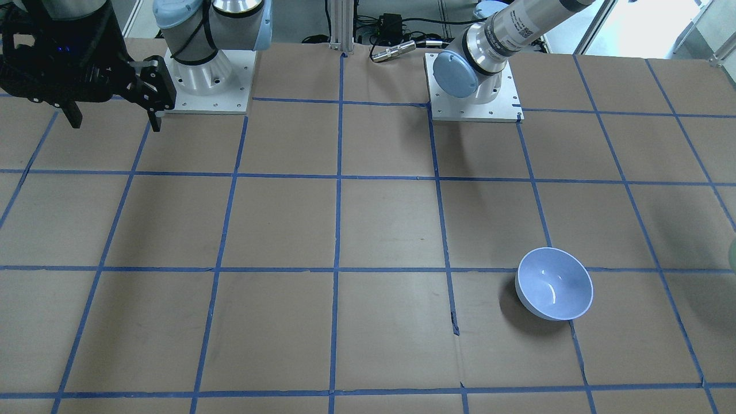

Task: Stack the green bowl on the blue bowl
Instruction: 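Lift the green bowl and carry it over the blue bowl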

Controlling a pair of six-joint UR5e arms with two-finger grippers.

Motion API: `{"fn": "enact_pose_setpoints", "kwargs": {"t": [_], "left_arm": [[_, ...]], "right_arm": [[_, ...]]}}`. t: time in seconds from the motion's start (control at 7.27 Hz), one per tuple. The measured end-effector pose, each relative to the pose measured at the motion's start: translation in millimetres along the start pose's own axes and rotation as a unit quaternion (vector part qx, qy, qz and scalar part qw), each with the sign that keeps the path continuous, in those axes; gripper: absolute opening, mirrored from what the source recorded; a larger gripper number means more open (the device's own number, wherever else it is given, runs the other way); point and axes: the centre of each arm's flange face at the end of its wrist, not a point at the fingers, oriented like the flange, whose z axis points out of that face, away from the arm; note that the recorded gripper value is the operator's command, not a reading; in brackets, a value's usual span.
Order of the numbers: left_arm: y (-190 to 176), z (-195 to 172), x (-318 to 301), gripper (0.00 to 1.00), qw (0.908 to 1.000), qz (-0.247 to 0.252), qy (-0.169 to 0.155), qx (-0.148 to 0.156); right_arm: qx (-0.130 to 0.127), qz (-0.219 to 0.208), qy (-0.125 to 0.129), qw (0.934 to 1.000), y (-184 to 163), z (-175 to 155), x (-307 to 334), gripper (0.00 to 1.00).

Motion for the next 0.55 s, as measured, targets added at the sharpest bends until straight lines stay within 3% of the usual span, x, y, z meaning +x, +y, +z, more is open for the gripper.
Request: {"fn": "enact_pose_setpoints", "kwargs": {"t": [0.28, 0.55], "left_arm": [[-75.8, -37.4, -30.5, 0.00, 0.9988, 0.047, -0.015, 0.005], [-166.1, -48.3, -41.4, 0.00, 0.9967, 0.078, -0.013, 0.019]], "right_arm": [[0.000, 0.000, 0.000, 1.0000, 0.0, 0.0, 0.0, 1.00], [0.000, 0.000, 0.000, 1.0000, 0.0, 0.0, 0.0, 1.00]]}}
